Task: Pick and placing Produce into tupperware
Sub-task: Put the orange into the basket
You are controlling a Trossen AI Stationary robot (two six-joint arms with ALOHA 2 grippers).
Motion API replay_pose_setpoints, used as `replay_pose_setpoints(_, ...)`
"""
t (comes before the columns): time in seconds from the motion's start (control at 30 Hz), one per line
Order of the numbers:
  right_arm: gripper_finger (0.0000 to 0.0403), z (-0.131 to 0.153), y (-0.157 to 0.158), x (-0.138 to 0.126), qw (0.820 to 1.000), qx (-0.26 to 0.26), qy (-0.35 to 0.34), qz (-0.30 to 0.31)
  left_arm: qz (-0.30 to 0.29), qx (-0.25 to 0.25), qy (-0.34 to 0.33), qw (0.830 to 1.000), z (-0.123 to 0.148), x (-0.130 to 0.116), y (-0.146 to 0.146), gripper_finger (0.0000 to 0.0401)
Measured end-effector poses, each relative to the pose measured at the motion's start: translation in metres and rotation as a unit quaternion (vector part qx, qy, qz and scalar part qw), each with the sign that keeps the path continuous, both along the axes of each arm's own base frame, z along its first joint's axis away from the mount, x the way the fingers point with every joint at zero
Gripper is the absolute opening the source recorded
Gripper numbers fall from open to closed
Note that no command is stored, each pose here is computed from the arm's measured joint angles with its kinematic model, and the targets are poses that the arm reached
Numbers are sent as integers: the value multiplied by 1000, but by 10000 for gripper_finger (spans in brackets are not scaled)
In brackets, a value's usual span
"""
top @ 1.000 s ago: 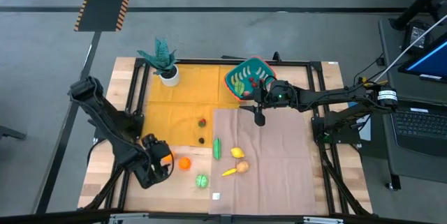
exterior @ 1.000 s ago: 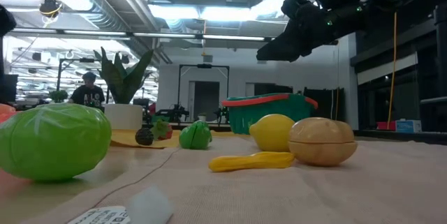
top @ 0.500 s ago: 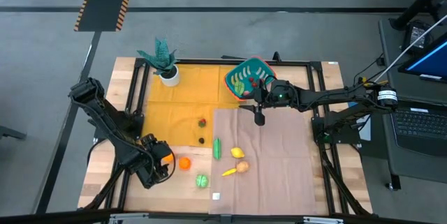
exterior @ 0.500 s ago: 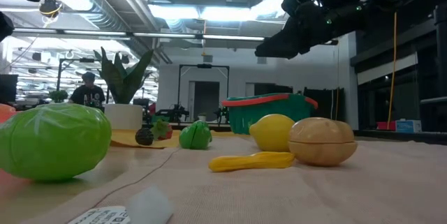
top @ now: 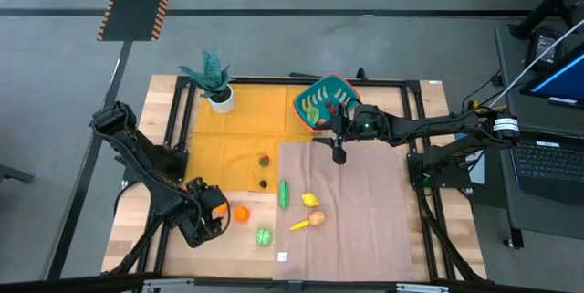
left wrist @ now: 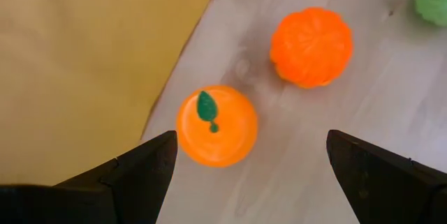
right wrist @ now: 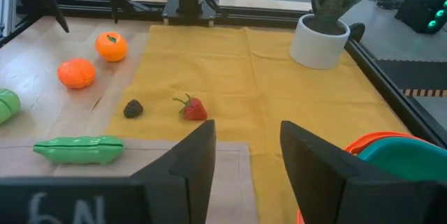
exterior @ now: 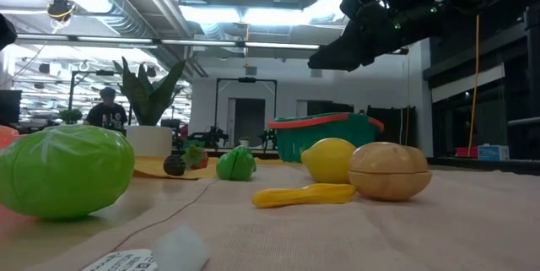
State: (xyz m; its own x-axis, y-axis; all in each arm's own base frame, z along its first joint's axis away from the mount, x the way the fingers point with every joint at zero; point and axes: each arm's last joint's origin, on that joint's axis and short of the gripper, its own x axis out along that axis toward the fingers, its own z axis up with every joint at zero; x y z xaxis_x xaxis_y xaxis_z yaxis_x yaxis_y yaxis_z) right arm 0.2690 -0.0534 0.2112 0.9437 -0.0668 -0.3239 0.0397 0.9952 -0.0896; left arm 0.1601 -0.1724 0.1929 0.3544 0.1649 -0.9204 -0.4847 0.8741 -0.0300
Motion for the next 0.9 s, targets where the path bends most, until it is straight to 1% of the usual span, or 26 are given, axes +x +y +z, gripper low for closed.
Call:
replay_pose_setpoints(0.4, 163, 0, 0, 0, 1000, 0, 0, 0, 0, -1, -1, 1000, -1, 0, 0, 357)
replay_pose_setpoints(0.6, 163, 0, 0, 0, 1000, 0, 0, 0, 19, 18, 18, 1000, -19, 0, 5, 357)
replay_pose_setpoints(0.73, 163, 0, 0, 0, 1000, 0, 0, 0, 29, 29, 30, 999, -26, 4, 9, 357)
replay_pose_setpoints(0.9, 163, 0, 0, 0, 1000, 1, 0, 0, 38, 22, 56, 997, -32, 7, 11, 357)
